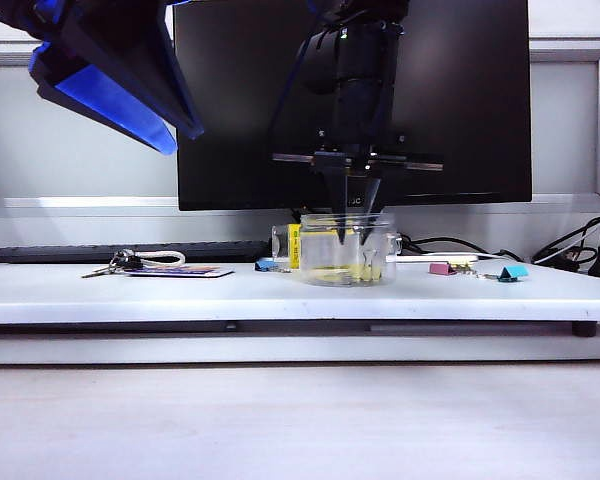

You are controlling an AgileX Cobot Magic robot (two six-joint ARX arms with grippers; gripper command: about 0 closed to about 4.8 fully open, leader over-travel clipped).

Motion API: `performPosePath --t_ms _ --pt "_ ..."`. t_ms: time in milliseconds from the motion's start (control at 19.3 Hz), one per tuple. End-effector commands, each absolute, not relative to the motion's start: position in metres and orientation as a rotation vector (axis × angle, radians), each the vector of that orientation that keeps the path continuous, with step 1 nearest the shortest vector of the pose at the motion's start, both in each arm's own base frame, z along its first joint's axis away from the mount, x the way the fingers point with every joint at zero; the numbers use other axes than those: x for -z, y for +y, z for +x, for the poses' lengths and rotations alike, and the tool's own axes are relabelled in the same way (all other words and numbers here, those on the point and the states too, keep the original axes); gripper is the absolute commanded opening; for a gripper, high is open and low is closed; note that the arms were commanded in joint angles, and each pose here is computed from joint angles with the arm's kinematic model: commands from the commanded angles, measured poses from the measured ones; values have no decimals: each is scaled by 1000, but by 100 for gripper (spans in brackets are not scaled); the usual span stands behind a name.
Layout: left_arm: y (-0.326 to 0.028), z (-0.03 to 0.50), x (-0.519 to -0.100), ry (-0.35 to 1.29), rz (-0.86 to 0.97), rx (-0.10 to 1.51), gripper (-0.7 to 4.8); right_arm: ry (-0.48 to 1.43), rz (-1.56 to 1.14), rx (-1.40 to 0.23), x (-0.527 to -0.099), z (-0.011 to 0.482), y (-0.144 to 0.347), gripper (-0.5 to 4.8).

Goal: Take the clips out of the round transparent plastic box and place them on the table.

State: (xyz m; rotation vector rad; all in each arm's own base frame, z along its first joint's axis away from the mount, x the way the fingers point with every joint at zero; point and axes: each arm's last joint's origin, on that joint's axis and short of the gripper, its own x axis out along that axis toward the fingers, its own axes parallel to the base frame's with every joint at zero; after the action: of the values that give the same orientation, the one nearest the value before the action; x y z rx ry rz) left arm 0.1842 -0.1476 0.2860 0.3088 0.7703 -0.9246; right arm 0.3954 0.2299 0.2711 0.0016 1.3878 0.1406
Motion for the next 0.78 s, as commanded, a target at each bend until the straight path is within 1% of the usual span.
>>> performPosePath --t_ms 52,260,363,571,779 --pt "-148 184 -288 759 313 929 214 1404 36 -171 -272 394 232 109" --pt "-148 184 -288 761 306 927 214 1451 127 -162 -266 395 235 109" --pt "-148 184 -288 759 305 927 214 1466 178 -110 -261 397 236 109" --pt "-148 184 -288 768 299 923 214 1443 264 48 -256 400 235 109" --pt "-148 184 -287 771 300 923 214 1463 310 86 -248 402 237 109"
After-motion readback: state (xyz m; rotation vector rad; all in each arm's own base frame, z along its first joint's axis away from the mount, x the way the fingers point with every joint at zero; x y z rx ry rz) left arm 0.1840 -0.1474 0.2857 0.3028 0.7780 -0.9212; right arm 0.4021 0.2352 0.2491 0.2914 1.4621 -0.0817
